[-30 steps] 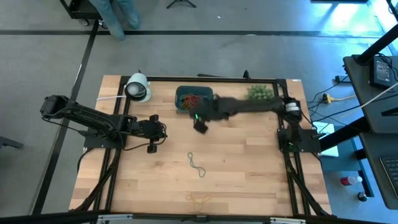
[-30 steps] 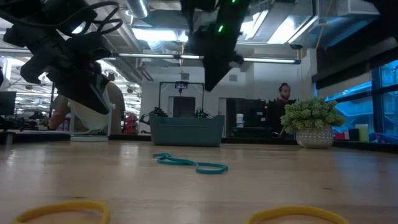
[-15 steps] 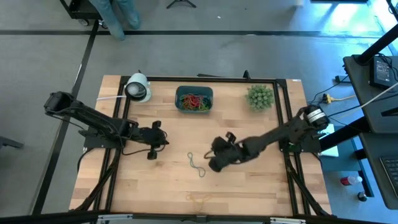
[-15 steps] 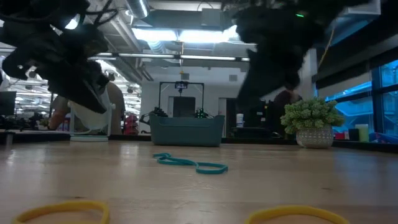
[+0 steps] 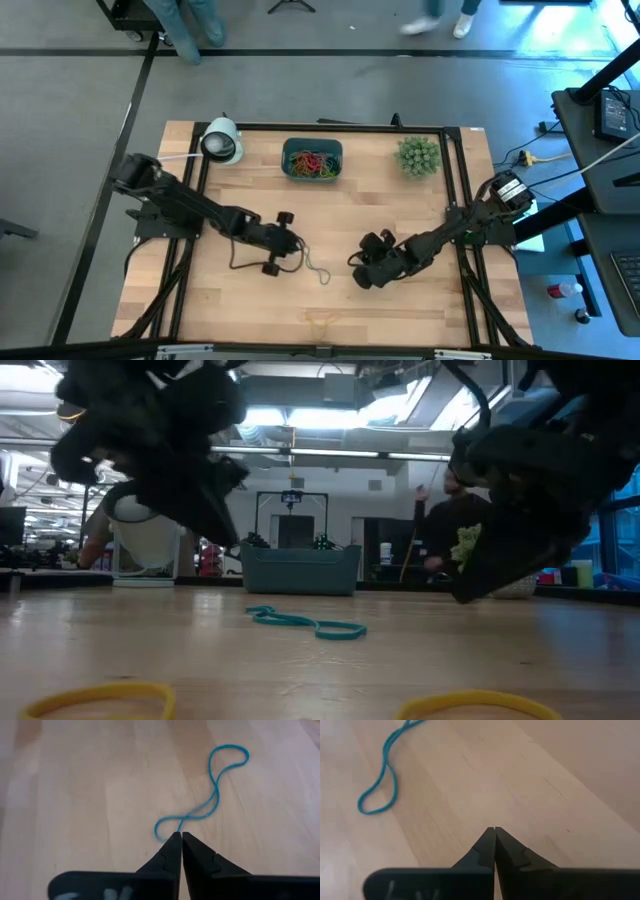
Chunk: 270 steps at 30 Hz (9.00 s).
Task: Pick and place rubber bands into bin
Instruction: Put the blue rubber band into the blue bin, then put the yellow rubber band into the blue bin
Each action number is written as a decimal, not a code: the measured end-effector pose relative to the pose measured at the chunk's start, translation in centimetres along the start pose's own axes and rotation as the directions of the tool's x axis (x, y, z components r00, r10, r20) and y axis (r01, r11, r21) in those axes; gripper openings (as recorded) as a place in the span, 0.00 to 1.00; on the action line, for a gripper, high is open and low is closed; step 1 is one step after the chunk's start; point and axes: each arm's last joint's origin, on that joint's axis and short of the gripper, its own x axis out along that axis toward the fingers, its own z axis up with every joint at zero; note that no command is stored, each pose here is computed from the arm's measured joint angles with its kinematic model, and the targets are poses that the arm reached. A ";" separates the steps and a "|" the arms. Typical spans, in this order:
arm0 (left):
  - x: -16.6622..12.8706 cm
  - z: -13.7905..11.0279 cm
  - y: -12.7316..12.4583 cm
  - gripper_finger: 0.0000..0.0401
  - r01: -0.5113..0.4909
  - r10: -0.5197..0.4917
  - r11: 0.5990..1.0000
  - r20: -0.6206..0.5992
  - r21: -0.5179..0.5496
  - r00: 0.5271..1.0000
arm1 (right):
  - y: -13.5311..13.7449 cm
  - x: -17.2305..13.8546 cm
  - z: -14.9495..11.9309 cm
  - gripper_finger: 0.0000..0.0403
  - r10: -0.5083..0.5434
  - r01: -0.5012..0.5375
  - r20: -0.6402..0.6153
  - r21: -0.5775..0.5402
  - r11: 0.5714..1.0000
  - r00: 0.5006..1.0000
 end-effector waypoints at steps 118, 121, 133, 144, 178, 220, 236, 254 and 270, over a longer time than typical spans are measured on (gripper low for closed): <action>-8.3 -7.5 8.8 0.01 -0.184 0.234 0.883 0.067 -0.431 0.970 | 1.1 -0.2 0.5 0.04 0.069 -0.067 0.032 -0.072 0.995 0.997; -8.2 -8.4 8.0 0.00 -0.169 0.230 0.872 0.078 -0.459 0.970 | 1.9 -0.2 1.1 0.01 0.106 -0.103 0.055 -0.047 0.994 0.993; -6.8 -10.5 6.2 0.01 -0.118 0.185 0.908 0.133 -0.401 0.974 | 10.5 -0.4 0.9 0.00 0.098 -0.145 -0.180 -0.267 0.953 0.979; -6.6 -11.1 6.0 0.01 -0.110 0.178 0.892 0.116 -0.438 0.977 | 15.0 -0.1 -1.0 0.05 0.045 -0.144 -0.288 -0.335 0.931 0.956; -6.6 -11.0 6.0 0.01 -0.106 0.180 0.884 0.123 -0.455 0.976 | 16.5 1.0 -2.0 0.33 0.090 -0.183 -0.280 -0.325 0.928 0.956; -6.7 -10.5 6.3 0.01 -0.143 0.241 0.874 0.159 -0.465 0.957 | 12.3 -6.4 5.0 0.00 -0.456 0.184 -0.296 -0.636 0.750 0.839; -6.7 -10.5 6.3 0.00 -0.165 0.241 0.909 0.159 -0.384 0.957 | 1.1 -5.7 18.9 0.00 -0.262 0.177 -0.078 -0.553 0.814 0.962; -6.7 -10.5 6.3 0.01 -0.186 0.245 0.930 0.158 -0.316 0.957 | -11.1 1.9 31.9 0.00 -0.090 0.167 0.245 -0.313 0.935 0.965; -6.7 -10.6 6.4 0.00 -0.207 0.262 0.930 0.153 -0.303 0.953 | -13.5 10.7 29.1 0.07 -0.088 0.100 0.062 -0.220 0.970 0.994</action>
